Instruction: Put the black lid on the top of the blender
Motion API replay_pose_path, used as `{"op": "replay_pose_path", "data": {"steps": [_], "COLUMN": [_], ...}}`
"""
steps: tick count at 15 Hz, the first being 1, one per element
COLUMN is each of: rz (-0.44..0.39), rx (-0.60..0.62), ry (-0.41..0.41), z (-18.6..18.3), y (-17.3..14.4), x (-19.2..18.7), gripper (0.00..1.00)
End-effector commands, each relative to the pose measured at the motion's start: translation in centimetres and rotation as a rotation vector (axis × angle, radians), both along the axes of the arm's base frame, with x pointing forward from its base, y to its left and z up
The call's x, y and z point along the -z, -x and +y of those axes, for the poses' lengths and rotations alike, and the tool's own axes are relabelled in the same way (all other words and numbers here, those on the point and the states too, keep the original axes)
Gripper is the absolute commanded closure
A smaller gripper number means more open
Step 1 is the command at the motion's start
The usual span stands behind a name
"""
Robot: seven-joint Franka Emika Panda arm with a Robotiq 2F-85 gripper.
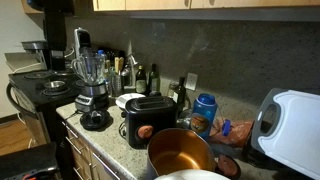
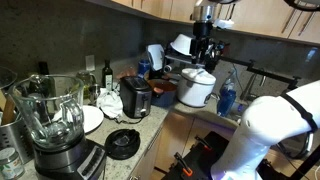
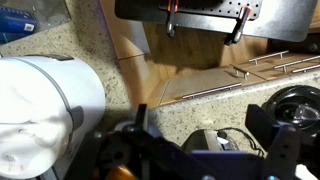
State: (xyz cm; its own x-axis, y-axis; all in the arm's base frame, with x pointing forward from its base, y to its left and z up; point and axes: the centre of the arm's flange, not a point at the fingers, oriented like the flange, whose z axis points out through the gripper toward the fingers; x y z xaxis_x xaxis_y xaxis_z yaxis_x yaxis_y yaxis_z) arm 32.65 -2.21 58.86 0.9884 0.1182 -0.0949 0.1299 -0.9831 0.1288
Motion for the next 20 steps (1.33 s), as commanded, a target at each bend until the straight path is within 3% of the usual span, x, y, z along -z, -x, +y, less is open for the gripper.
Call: {"op": "replay_pose_path", "data": {"steps": [1,15,20], "rz": [0.0,0.0,0.078], "rx": [0.0,0.0,-0.186], "ry": [0.0,0.0,-0.001], "z": [0.0,0.0,3.2], "y": [0.0,0.0,-2.4], "x": [0.0,0.0,1.6], "gripper": [0.0,0.0,0.0]}}
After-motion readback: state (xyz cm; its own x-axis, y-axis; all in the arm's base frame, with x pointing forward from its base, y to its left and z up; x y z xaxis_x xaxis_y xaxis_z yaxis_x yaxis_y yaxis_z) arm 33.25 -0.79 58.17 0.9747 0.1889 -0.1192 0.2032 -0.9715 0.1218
